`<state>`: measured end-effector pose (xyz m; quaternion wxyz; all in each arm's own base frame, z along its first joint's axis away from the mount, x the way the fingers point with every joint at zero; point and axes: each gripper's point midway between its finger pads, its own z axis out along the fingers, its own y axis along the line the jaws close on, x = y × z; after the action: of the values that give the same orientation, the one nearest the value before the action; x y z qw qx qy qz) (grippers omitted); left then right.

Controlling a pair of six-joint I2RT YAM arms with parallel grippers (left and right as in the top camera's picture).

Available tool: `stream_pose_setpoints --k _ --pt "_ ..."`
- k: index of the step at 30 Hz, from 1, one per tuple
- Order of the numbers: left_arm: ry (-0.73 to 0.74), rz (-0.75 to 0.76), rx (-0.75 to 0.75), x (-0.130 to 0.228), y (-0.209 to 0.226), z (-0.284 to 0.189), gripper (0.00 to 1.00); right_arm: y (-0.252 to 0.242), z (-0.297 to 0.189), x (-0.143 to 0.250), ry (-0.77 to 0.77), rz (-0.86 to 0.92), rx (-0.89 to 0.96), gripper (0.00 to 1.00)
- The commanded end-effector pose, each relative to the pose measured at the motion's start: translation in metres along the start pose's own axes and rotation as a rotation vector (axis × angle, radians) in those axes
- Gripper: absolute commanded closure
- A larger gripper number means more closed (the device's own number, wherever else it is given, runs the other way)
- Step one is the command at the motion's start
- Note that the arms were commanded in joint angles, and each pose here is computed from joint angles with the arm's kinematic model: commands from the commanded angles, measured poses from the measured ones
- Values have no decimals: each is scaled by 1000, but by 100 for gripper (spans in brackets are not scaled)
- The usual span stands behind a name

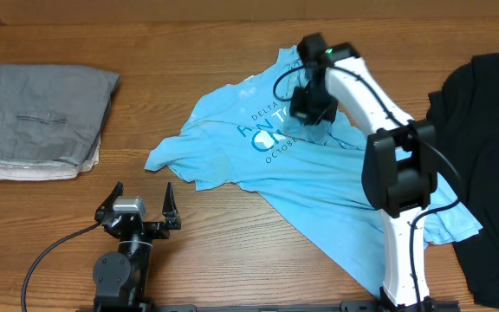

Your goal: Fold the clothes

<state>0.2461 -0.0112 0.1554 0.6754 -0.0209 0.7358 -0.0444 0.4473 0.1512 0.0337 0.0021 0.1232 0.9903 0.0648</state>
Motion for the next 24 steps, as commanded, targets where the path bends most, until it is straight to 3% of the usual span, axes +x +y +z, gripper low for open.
stream_pose_setpoints --k 1,12,24 --pt "-9 22 8 -1 -1 0 0 -6 -47 -37 -128 -14 -51 96" --pt "-8 22 8 -1 -1 0 0 -77 -72 -89 -260 81 20 96" --pt "-9 22 8 -1 -1 0 0 -103 -89 -153 -515 28 89 96"
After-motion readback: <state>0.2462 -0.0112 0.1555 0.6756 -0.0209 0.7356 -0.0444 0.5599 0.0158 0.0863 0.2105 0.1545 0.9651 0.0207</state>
